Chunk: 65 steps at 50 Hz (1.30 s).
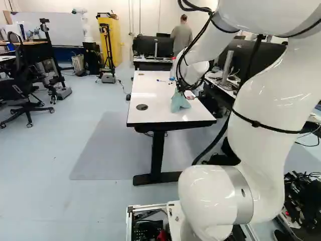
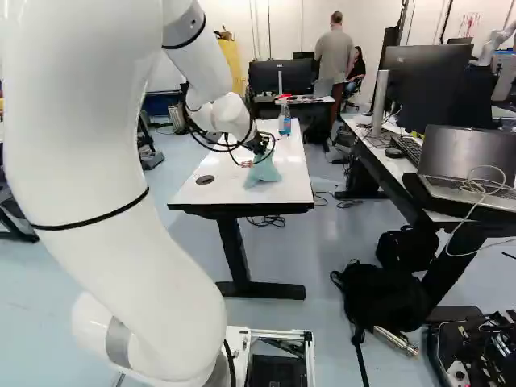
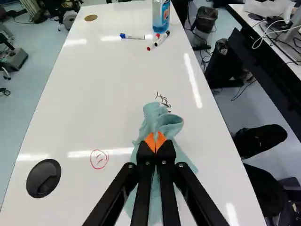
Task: Clean the table with the green towel
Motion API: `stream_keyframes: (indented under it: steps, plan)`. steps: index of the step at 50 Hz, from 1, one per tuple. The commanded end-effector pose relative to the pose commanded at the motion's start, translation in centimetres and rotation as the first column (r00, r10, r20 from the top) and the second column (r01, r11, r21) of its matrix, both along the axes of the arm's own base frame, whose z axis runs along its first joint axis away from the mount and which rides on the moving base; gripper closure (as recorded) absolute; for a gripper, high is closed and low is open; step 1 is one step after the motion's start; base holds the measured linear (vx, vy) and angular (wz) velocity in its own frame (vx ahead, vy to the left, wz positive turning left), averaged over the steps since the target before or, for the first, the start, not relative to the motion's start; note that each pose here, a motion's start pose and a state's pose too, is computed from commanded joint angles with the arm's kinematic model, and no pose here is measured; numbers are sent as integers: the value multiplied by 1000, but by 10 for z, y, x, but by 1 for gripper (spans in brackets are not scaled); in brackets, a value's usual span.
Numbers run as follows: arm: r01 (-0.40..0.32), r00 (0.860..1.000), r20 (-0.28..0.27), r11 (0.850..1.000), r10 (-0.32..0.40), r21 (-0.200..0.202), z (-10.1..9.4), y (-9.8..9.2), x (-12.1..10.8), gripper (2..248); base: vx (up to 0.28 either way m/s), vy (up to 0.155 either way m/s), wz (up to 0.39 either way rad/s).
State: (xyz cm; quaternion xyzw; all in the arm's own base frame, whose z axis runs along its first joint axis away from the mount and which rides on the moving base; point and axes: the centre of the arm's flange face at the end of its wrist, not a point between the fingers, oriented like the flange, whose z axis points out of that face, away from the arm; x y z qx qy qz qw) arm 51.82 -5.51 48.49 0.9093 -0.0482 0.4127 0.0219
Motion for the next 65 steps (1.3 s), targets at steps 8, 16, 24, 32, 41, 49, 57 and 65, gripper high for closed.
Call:
stream_keyframes:
  steps: [8,16,24,32,41,49,57,65]
  plan:
    - [-25,1000,0,1000,25,0,0,13,3,229,0,0,0]
    - [-50,999,1,999,50,0,0,26,5,229,0,0,0]
    - [-75,997,1,997,75,0,0,39,8,229,0,0,0]
    - [-100,995,2,995,100,0,0,52,10,229,0,0,0]
    - [-128,992,2,992,128,0,0,67,12,229,0,0,0]
    - [-152,988,3,988,152,0,0,80,14,229,0,0,0]
    - [-156,988,3,988,156,0,0,82,14,229,0,0,0]
    - [-156,988,0,988,156,0,-2,82,15,229,0,0,0]
